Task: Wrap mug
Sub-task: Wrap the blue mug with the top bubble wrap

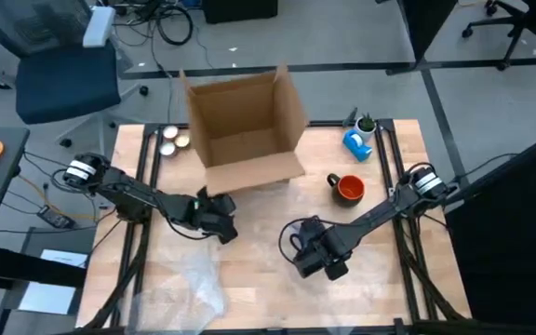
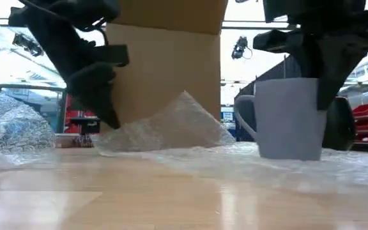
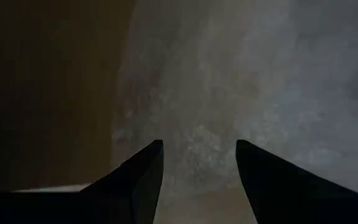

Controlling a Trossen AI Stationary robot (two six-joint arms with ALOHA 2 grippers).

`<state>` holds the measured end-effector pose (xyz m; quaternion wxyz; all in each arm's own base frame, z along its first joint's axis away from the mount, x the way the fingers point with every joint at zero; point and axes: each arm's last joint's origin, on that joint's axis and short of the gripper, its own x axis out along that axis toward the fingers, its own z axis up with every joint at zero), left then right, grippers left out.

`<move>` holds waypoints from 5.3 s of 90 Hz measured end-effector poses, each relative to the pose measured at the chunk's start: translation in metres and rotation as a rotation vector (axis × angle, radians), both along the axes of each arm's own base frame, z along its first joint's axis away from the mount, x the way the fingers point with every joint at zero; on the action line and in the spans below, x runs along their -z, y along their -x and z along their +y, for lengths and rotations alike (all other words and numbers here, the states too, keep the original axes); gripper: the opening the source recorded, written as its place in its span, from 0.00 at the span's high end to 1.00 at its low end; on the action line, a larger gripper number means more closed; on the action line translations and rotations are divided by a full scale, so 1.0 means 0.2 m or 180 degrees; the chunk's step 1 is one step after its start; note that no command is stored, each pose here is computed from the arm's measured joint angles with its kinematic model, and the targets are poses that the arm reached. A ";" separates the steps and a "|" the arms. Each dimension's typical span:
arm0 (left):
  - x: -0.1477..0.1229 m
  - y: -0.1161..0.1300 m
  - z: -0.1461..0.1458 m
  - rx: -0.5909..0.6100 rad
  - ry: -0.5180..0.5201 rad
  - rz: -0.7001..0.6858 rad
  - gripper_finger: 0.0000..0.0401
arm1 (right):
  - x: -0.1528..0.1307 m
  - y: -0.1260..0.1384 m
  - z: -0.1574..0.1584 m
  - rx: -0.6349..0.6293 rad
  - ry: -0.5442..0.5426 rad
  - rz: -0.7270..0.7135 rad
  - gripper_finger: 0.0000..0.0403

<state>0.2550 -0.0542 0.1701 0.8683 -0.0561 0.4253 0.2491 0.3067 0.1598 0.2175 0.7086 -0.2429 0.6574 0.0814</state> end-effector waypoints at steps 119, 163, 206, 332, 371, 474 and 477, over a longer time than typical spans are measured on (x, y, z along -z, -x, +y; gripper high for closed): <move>0.37 -0.10 -0.02 -0.0093 0.0267 0.0000 0.74 | -0.07 -0.07 0.07 0.0183 -0.0367 -0.0500 1.00; 0.19 -0.15 -0.12 -0.0020 -0.0293 0.0836 1.00 | -0.14 -0.05 0.13 0.0168 -0.0471 -0.0574 1.00; -0.05 -0.21 -0.28 0.0197 -0.1170 0.0632 1.00 | -0.16 -0.10 0.16 0.0213 -0.0581 -0.0951 1.00; -0.41 -0.35 -0.66 0.0609 -0.1526 -0.0960 1.00 | -0.03 -0.09 0.11 0.0146 -0.0481 -0.0769 0.94; -0.29 -0.46 -0.70 0.1045 -0.1297 -0.0928 1.00 | 0.00 -0.08 0.06 0.0265 -0.0355 -0.0706 0.84; -0.22 -0.62 -0.66 0.1756 -0.0763 -0.1166 1.00 | -0.32 0.06 0.30 0.0634 -0.0155 -0.1133 0.62; -0.21 -0.62 -0.67 0.1758 -0.0763 -0.1164 1.00 | -0.36 0.07 0.30 0.0656 -0.0126 -0.1155 0.62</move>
